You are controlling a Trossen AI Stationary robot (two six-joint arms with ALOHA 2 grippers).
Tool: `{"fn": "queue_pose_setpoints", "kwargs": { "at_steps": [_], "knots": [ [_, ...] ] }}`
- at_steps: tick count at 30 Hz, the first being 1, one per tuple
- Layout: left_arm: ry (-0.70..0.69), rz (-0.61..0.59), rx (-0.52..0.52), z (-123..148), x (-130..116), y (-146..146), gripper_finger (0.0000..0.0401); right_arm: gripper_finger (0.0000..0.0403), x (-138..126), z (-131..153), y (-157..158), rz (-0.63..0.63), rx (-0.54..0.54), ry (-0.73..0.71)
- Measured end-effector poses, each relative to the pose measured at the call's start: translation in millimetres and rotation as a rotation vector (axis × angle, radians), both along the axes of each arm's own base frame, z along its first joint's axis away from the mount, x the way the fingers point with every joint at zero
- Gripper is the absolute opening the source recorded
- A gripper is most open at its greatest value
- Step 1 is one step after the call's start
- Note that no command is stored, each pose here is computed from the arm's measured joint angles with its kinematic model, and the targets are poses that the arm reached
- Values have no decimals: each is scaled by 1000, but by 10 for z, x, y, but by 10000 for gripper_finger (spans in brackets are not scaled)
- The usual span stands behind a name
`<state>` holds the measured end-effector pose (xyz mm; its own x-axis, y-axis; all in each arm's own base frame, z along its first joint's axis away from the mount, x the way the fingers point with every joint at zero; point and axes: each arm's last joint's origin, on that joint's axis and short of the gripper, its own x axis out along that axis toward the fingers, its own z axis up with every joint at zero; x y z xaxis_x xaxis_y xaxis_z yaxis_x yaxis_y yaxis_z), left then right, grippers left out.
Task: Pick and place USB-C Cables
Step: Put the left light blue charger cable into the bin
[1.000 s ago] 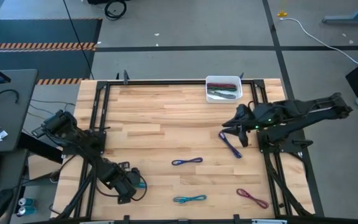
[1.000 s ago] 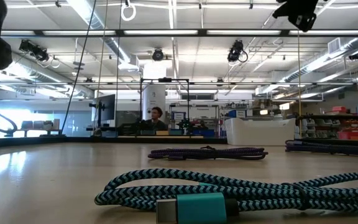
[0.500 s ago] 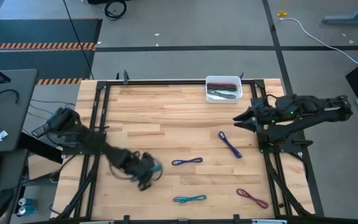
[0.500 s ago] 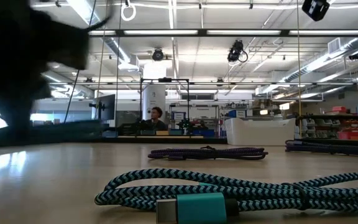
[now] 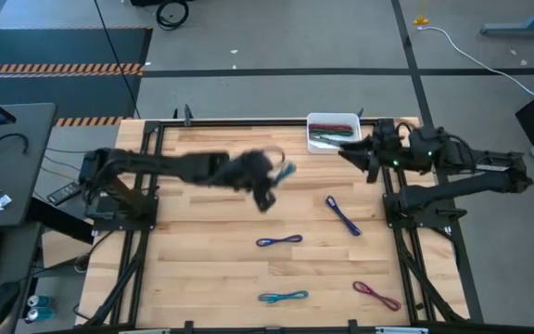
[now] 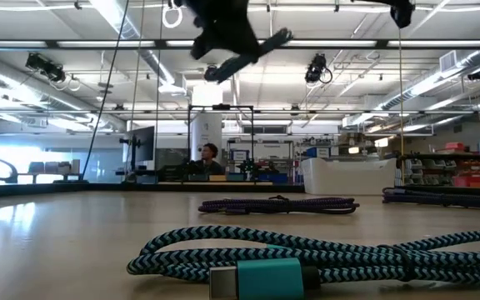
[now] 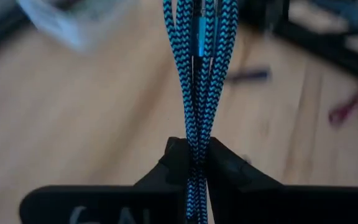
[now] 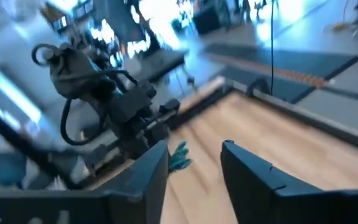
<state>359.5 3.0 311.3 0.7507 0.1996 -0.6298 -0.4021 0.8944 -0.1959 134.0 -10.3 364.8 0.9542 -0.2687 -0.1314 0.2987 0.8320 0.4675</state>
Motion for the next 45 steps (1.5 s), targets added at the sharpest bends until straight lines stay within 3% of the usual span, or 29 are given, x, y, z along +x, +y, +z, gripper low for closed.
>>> {"fn": "queue_pose_setpoints", "kwargs": {
  "at_steps": [5,11,19,26,32,36,40,45],
  "knots": [
    [-144,-14,73,459,28,515,34,207,163,74,-183,-69,4,-98],
    [-386,-102,106,901,-25,976,34,252,554,19,-419,-107,-7,-137],
    [-564,-206,110,1153,-133,1278,35,286,1038,1,-708,-168,-93,-356],
    [-557,-233,142,1163,-199,1389,46,281,1376,90,-832,-177,-276,-343],
    [-499,-210,128,1076,-220,1488,43,268,1469,190,-854,-97,-393,-324],
    [-504,-172,159,1108,-249,1526,44,252,1416,242,-938,-7,-377,-354],
    [-476,-178,200,1082,-248,1539,42,234,1376,200,-1068,-20,-317,-322],
    [-461,-176,211,1069,-242,1530,43,191,1371,151,-1187,45,-328,-306]
  ]
}}
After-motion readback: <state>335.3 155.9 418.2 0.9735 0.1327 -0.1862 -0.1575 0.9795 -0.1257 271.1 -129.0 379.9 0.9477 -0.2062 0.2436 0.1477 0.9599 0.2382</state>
